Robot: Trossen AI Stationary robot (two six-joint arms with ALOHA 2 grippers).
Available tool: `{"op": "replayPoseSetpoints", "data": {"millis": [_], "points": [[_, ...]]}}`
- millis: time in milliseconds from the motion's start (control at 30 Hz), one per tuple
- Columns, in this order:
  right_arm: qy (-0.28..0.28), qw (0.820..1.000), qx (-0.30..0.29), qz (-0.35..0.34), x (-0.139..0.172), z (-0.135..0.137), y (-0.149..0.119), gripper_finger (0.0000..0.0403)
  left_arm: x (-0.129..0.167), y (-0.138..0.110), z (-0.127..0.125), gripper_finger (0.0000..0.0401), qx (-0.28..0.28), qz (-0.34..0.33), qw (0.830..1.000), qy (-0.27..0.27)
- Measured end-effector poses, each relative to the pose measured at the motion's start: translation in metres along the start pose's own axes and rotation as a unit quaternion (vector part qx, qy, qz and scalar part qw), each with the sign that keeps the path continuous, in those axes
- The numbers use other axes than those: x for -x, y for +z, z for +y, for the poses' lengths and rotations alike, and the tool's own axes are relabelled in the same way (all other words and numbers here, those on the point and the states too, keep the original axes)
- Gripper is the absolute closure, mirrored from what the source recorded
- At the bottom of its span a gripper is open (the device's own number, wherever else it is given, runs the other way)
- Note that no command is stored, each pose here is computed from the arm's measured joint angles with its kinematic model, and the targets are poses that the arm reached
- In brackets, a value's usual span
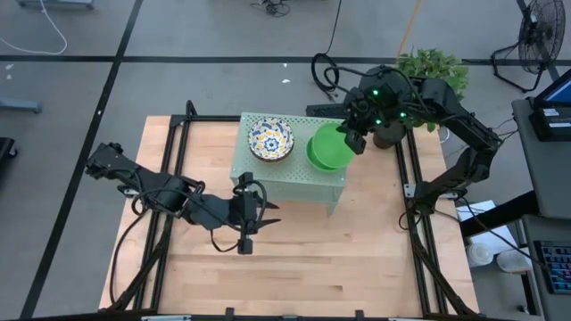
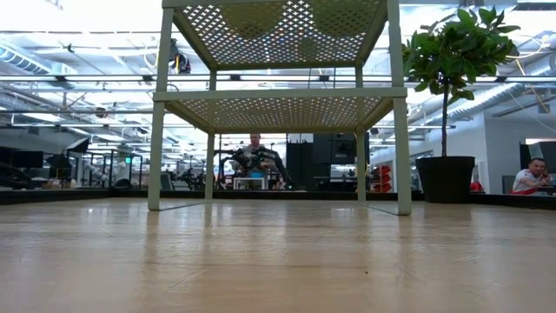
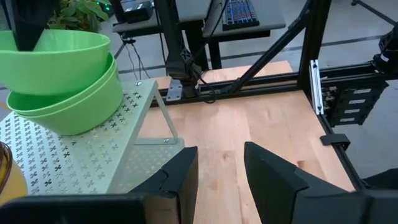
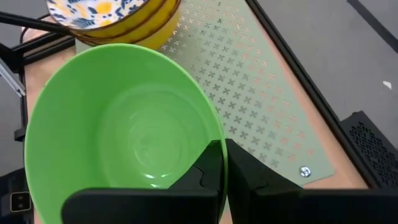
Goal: Pick & Place Mini bowls
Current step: Stack the green bowl on the green bowl on the shelf, then return to Home Position
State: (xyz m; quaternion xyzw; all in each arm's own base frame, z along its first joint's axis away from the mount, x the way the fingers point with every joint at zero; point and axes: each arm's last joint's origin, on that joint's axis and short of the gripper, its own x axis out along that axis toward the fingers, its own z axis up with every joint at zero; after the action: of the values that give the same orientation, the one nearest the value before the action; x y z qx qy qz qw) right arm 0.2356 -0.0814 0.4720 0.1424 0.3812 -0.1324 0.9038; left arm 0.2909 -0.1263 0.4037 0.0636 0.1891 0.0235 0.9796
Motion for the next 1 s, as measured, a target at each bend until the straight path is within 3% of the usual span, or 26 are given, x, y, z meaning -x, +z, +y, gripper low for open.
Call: {"op": "replayPoseSetpoints", "data": {"millis": [200,433,700,867,1000], "points": [[-0.001,1.000,-0.014,0.006,-0.011,-0.001,-0.001,0.0396,0.000,0.000,0.000,0.0270,0.001,0.000,1.000,0.000],[-0.004,1.000,-0.003,0.013,-0.015,-0.002,-0.003,0.0345,0.000,0.000,0.000,0.0270,0.001,0.000,1.000,0.000],[-0.028,0.998,0.023,-0.058,-0.004,0.000,0.006,0.0279,0.000,0.000,0.000,0.0270,-0.002,0.000,1.000,0.000],[-0.011,0.993,0.053,-0.104,0.007,0.012,0.008,0.0272,0.001,0.000,-0.002,0.0270,-0.021,0.000,1.000,-0.003],[0.006,0.988,0.077,-0.131,0.025,0.022,0.002,0.0278,0.028,0.004,0.003,0.0270,-0.025,-0.010,1.000,-0.012]]}}
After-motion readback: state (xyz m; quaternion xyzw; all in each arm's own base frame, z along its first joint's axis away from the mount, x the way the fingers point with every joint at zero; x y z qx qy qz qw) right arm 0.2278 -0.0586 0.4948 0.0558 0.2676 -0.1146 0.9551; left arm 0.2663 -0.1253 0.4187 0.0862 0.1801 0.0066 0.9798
